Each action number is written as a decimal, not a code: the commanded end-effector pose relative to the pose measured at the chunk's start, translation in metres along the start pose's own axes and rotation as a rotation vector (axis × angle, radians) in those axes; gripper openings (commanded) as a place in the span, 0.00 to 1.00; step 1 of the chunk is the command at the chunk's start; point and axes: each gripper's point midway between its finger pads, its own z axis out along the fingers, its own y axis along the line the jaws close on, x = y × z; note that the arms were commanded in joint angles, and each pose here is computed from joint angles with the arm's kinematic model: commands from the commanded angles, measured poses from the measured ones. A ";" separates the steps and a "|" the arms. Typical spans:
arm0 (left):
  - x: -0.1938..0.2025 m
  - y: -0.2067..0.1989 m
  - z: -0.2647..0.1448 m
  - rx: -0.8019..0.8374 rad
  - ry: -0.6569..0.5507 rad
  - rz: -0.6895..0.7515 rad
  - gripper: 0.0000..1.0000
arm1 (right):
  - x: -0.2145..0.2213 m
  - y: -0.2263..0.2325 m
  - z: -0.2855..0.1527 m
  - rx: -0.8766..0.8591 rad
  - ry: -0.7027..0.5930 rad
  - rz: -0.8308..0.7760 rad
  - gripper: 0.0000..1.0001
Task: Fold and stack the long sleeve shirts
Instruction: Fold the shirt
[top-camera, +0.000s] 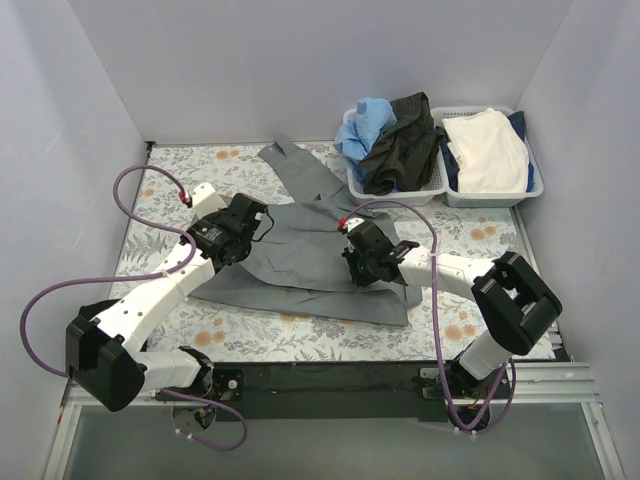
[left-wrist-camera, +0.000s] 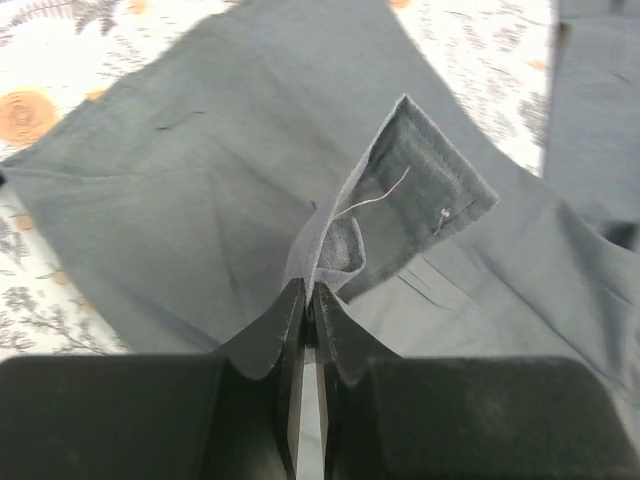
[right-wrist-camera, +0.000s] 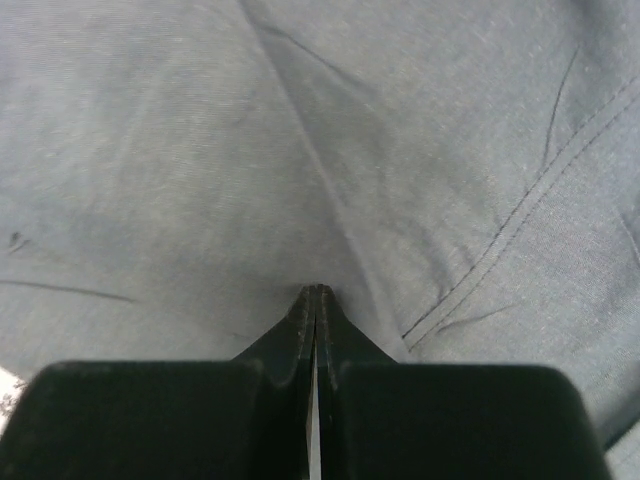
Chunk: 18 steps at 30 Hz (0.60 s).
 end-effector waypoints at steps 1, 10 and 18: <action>-0.018 0.027 0.019 -0.067 -0.053 -0.046 0.07 | 0.006 -0.001 0.011 -0.048 0.041 0.066 0.01; -0.034 0.080 0.036 -0.272 -0.035 -0.120 0.80 | 0.028 -0.007 0.019 -0.023 0.168 0.073 0.01; -0.060 -0.002 0.044 0.084 0.029 -0.006 0.83 | 0.090 -0.031 -0.006 0.021 0.366 0.074 0.01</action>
